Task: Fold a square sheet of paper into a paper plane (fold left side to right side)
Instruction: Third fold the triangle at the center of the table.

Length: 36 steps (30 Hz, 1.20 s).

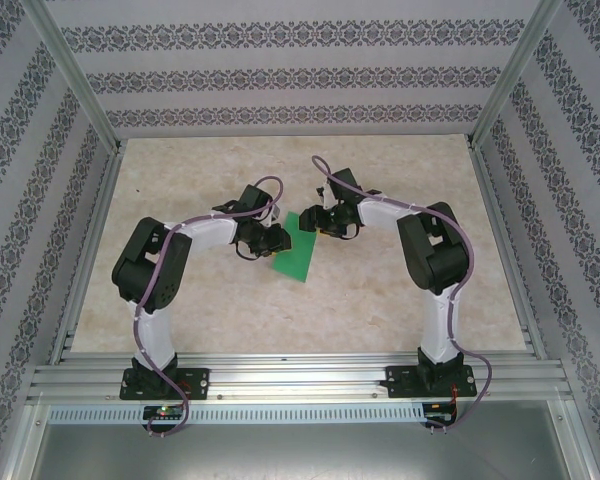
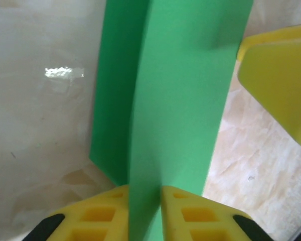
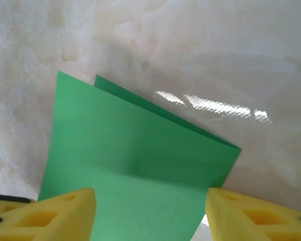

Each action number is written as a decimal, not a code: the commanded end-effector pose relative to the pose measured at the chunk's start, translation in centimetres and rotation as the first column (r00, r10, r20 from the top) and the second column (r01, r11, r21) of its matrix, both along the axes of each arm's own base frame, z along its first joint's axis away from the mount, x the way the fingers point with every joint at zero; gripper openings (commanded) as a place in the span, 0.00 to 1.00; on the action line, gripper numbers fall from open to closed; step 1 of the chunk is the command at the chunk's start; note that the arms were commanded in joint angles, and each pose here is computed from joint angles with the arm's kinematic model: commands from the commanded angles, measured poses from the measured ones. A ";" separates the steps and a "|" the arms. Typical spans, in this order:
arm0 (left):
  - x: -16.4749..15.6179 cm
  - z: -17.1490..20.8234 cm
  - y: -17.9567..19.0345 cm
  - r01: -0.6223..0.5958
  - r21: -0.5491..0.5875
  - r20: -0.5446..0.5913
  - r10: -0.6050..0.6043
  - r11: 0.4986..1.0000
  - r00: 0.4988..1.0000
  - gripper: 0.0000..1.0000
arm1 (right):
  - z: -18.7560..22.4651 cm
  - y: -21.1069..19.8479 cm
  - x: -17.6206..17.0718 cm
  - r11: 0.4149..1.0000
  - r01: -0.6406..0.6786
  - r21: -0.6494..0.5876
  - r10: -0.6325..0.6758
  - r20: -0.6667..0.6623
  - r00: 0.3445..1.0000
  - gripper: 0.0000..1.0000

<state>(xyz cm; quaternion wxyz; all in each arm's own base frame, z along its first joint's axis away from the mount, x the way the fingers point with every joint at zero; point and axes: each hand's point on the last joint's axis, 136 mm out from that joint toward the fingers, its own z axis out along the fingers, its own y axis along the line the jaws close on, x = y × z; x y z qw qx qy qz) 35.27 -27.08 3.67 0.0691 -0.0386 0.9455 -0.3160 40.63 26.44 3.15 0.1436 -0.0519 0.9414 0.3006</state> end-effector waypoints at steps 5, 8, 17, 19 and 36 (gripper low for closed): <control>0.3 0.1 0.2 -0.029 0.012 -0.008 0.029 0.999 1.000 0.10 | 4.6 -2.6 -0.5 1.000 0.015 -0.004 -0.014 0.202 0.979 0.65; 0.4 0.4 0.1 -0.055 -0.003 -0.008 0.055 0.998 0.998 0.10 | 5.9 -2.8 -2.8 1.000 -0.010 0.002 0.009 0.260 0.965 0.65; 0.0 0.8 -0.4 -0.086 -0.044 -0.050 0.084 0.995 0.995 0.09 | 6.7 1.7 -12.2 0.975 -0.209 -0.076 0.217 0.525 0.823 0.63; -0.1 0.7 -0.4 -0.091 -0.046 -0.060 0.088 0.995 0.994 0.09 | 6.8 3.1 -13.7 0.957 -0.252 -0.141 0.287 0.565 0.774 0.64; -0.3 0.7 -0.8 -0.094 -0.063 -0.080 0.089 0.994 0.993 0.08 | 3.2 8.0 -14.0 0.792 -0.305 -0.529 0.594 0.551 0.586 0.66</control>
